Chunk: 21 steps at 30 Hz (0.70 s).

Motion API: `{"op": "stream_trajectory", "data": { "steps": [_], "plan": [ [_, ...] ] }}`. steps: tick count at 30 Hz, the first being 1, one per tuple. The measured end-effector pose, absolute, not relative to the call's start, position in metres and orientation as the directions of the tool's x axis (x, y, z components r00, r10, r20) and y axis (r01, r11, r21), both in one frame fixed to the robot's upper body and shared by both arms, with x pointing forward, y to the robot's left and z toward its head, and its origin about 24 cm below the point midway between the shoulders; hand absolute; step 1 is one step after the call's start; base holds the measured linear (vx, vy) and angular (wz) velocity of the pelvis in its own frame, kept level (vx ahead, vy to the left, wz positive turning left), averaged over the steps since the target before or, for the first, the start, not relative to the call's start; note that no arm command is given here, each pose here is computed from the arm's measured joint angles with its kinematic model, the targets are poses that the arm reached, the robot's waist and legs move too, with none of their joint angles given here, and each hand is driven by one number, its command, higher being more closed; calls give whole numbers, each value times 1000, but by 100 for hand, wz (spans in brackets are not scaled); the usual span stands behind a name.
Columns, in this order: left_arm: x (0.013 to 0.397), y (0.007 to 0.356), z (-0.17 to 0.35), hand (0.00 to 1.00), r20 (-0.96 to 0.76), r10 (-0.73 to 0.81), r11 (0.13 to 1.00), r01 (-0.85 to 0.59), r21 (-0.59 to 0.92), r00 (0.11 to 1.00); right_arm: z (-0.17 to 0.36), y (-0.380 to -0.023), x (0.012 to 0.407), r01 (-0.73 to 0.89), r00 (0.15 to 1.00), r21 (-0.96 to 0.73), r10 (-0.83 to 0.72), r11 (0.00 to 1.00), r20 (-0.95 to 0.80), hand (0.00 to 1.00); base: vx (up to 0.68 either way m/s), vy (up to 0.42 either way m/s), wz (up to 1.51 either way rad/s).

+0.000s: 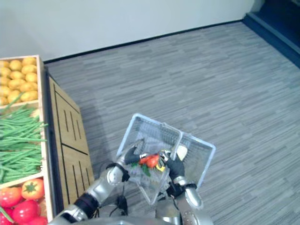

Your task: Pick vegetable in the basket

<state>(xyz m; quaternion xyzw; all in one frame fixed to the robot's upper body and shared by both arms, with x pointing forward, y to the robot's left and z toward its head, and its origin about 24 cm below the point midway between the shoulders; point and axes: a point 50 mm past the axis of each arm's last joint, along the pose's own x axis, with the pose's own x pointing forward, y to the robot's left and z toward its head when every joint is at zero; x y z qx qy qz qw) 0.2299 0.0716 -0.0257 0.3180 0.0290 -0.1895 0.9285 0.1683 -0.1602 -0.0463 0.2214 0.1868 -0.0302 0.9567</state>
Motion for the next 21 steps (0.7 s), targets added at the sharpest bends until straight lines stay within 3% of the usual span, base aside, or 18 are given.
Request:
{"op": "stream_trajectory", "data": {
  "steps": [4, 8, 10, 14, 15, 18, 21],
  "plan": [
    [239, 100, 4, 0, -47, -263, 816, 248, 522, 964, -85, -206, 154, 370, 806, 211, -199, 905, -558, 100, -44, -26, 7],
    [240, 121, 20, 0, 25, -206, 894, 177, 411, 978, -108, -235, 145, 547, 658, 95, -357, 832, -663, 100, 12, -14, 13],
    [239, 126, 14, 0, -2, -175, 916, 164, 365, 984, -113, -243, 144, 605, 605, 66, -405, 793, -685, 100, 39, 8, 15],
    [231, 150, -37, 0, -239, -74, 908, 165, 386, 968, -120, -258, 134, 686, 510, 11, -470, 728, -720, 100, 38, 0, 13],
    [223, 164, -64, 0, -374, -6, 901, 167, 401, 927, -122, -264, 130, 703, 480, -11, -486, 711, -730, 100, 15, -5, 13],
    [195, 189, -103, 0, -570, 106, 882, 188, 432, 815, -128, -269, 122, 726, 427, -44, -501, 686, -753, 100, 4, -4, 5],
    [151, 209, -138, 0, -750, 203, 872, 232, 431, 629, -137, -267, 108, 733, 356, -85, -488, 675, -797, 100, -11, 0, -2]
  ]
}}
